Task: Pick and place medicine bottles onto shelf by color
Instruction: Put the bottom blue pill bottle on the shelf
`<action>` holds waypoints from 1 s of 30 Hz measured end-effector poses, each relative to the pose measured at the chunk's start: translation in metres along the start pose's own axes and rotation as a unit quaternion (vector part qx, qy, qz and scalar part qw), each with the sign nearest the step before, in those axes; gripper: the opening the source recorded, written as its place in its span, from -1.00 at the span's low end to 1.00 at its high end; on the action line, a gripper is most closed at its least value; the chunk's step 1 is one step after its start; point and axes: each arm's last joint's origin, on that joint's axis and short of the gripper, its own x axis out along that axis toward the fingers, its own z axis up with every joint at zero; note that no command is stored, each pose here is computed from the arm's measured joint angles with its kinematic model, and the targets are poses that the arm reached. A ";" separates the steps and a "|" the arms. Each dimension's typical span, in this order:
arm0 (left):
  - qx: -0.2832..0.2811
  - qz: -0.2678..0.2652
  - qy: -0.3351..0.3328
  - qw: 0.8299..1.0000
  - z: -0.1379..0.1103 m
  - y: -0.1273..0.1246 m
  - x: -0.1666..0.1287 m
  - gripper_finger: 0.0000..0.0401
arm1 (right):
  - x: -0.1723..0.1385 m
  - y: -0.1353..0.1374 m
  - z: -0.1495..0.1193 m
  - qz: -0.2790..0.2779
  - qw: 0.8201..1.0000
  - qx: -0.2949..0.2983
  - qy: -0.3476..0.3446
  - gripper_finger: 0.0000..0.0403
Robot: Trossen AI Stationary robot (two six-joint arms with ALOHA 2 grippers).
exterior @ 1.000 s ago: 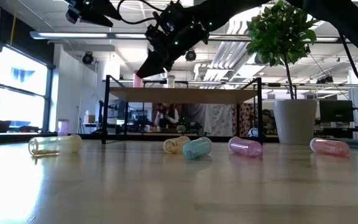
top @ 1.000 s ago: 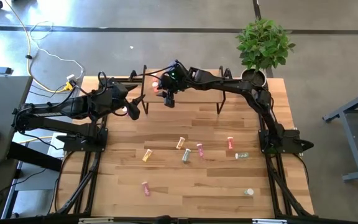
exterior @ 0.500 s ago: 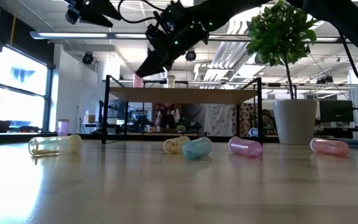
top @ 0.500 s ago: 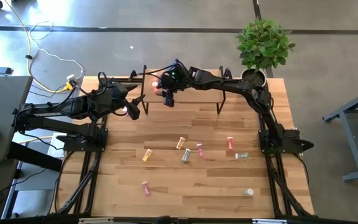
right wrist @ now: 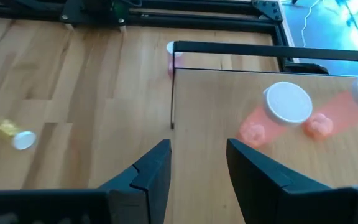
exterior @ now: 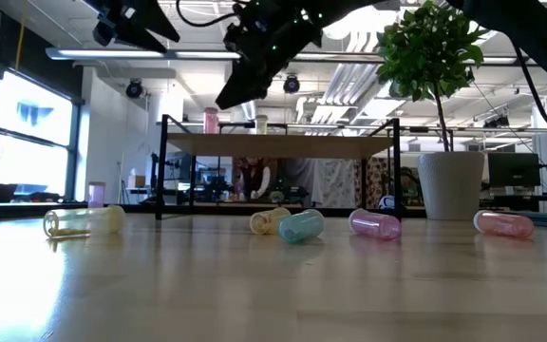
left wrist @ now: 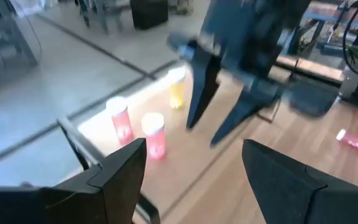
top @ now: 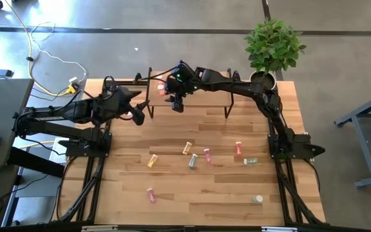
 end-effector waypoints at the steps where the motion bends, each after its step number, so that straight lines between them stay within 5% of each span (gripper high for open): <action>1: -0.004 -0.001 0.010 1.000 -0.002 0.000 0.000 0.28 | -0.003 0.001 0.002 0.002 1.000 0.005 0.003 -0.27; 8: -0.017 -0.009 0.060 0.998 -0.012 0.002 -0.001 0.28 | -0.024 0.005 0.010 0.027 0.996 0.079 0.037 -0.27; 18: 0.000 -0.014 0.061 0.998 -0.012 0.002 -0.001 0.28 | -0.037 0.036 0.020 0.057 0.968 0.229 0.090 -0.27; 30: 0.020 -0.033 0.068 0.997 -0.012 0.001 -0.001 0.28 | -0.033 0.104 0.013 0.000 0.952 0.223 0.208 -0.27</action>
